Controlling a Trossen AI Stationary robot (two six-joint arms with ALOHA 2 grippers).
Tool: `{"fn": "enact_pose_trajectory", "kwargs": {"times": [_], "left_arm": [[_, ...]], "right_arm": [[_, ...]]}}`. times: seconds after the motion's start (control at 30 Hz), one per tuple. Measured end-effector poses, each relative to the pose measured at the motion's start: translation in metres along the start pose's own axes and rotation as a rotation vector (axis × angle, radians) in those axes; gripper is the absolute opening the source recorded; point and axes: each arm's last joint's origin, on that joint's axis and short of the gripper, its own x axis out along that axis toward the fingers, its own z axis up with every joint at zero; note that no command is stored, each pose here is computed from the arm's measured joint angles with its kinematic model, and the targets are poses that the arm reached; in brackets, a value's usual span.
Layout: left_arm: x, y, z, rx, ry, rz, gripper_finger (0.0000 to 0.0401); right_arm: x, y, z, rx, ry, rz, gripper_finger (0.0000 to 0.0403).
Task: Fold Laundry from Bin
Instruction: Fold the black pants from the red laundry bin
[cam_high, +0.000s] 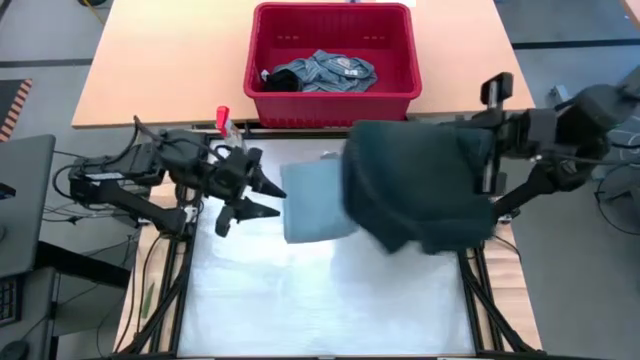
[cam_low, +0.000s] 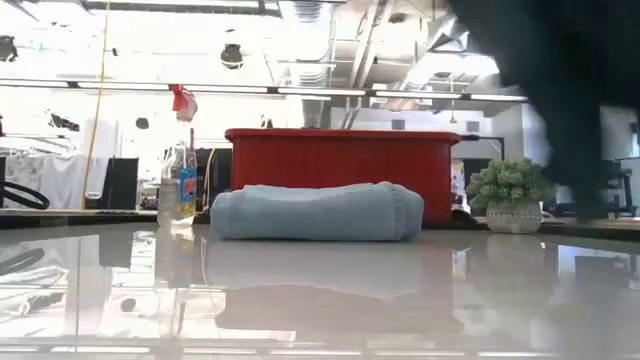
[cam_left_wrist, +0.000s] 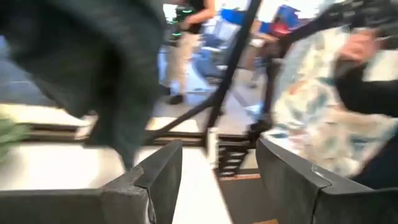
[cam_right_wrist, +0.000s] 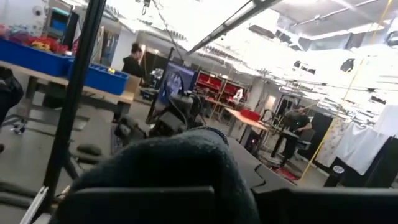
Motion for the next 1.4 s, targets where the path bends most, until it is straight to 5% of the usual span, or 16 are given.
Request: {"fn": "enact_pose_trajectory", "kwargs": {"times": [0.2,0.33,0.57,0.87,1.1,1.4], "left_arm": [[0.062,0.003,-0.010,-0.120,-0.023,-0.165,0.0193],[0.093,0.001,-0.008,-0.187,-0.172,-0.220,0.0193],[0.099,0.003,-0.016,-0.317,-0.146,-0.100,0.0195],[0.113,0.005,-0.046,-0.377,-0.246,-0.168,0.0199],[0.106,0.011,-0.074,-0.460,-0.169,-0.148,0.0199],[0.106,0.015,-0.103,-0.510,-0.159,0.022,0.0199]], "right_arm": [[-0.003,0.004,-0.004,-0.004,0.039,0.038,0.0028],[-0.003,0.007,-0.007,-0.019,0.071,0.063,0.0028],[-0.002,0.015,-0.012,-0.022,0.126,0.106,0.0028],[-0.001,0.022,-0.016,-0.038,0.165,0.104,0.0028],[0.003,0.026,-0.022,-0.054,0.196,0.102,0.0028],[0.003,0.027,-0.022,-0.024,0.195,0.101,0.0028]]}}
